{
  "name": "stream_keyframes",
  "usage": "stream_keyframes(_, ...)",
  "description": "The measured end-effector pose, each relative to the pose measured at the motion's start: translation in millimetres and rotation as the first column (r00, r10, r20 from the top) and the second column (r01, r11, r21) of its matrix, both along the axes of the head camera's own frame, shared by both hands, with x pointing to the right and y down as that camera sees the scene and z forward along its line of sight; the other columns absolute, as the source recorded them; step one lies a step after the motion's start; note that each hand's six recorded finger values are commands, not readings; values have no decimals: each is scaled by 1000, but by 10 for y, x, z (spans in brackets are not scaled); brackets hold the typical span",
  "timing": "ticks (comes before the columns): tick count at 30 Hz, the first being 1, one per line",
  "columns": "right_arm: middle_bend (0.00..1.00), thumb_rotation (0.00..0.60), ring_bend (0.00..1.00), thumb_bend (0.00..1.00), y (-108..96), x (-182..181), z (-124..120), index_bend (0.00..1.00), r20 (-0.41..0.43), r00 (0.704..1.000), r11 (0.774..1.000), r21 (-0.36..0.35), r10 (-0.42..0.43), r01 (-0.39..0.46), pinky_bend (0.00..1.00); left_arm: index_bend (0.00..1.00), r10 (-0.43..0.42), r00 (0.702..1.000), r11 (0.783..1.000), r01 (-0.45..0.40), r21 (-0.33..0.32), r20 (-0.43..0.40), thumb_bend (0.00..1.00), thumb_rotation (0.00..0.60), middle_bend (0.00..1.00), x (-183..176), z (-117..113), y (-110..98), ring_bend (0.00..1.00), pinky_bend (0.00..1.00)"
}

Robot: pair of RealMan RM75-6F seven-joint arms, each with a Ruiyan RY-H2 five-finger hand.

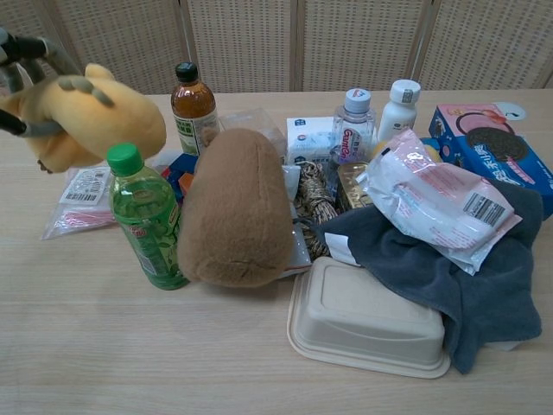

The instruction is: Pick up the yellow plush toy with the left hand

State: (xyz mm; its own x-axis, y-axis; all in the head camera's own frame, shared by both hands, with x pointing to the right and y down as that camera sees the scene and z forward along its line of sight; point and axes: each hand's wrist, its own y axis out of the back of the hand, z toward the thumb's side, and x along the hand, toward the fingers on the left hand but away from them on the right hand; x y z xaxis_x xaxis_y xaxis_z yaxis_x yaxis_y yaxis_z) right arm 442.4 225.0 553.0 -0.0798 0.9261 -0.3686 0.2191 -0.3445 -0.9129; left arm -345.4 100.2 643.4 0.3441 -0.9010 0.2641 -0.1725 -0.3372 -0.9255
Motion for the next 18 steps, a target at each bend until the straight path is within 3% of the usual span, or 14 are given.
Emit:
stream_keyframes(10,0,300,0,443,85,37,28,0,14,1000,1000,0,25,-25,0,647,-38,983,990,61,125,-181,340,600,607,223,-663,-528,854,713)
stream_keyframes(18,0,298,0,443,121,60,41,0,15,999,999,-1,37,-37,0,642,-81,943,971,148,190,-323,340,600,591,295,-1102,-866,853,711)
